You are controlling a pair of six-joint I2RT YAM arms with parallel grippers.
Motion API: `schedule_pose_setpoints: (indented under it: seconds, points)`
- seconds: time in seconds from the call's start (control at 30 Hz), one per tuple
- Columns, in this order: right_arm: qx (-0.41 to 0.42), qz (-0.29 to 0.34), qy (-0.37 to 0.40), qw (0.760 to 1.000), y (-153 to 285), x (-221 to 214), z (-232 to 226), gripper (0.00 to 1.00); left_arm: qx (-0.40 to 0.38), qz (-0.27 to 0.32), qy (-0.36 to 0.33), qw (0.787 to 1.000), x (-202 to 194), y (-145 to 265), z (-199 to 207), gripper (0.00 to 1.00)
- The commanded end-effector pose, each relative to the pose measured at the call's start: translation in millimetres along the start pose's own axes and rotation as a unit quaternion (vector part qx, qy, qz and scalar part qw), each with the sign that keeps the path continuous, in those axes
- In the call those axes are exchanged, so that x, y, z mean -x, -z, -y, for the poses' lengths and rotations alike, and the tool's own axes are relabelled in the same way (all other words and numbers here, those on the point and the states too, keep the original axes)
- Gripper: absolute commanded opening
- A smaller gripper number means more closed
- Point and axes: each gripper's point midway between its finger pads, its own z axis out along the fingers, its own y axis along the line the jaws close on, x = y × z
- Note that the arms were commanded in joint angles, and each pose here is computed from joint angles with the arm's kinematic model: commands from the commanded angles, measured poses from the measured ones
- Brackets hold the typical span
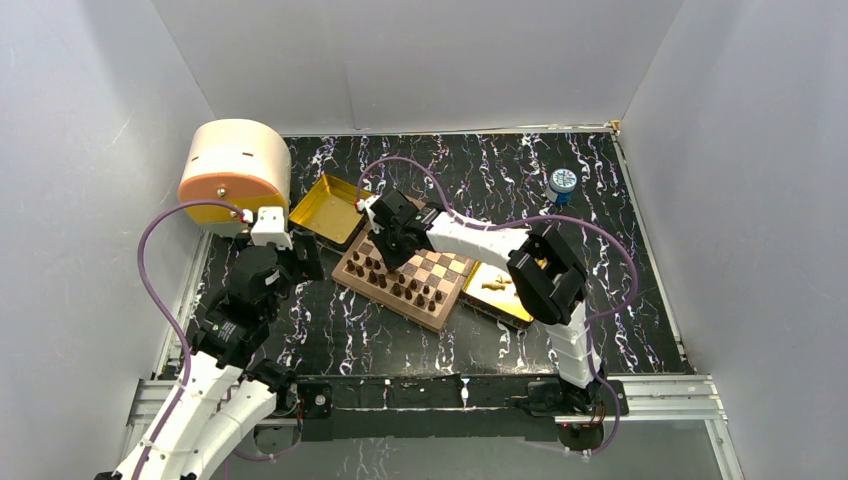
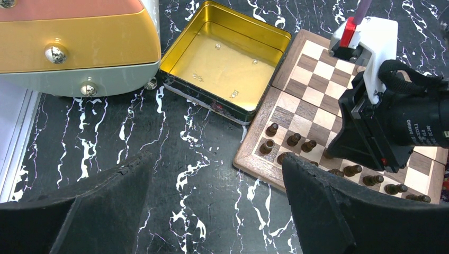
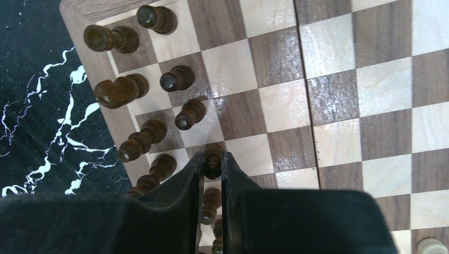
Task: Set up the chess pieces on the board
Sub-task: Move the chess piece to the chessboard.
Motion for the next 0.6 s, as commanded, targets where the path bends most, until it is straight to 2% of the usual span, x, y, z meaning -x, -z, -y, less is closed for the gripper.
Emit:
schedule_pose_setpoints:
  seconds: [0.0,0.57]
  points:
    - [0.007,0.013,0.002,1.000,18,7,-13,0.21,0.006,0.014,0.001,1.000,6,1,-3,0.89]
    - [-0.023,0.002,0.003,1.000,22,-2,-8,0.24,0.006,0.014,0.000,1.000,6,1,-3,0.89]
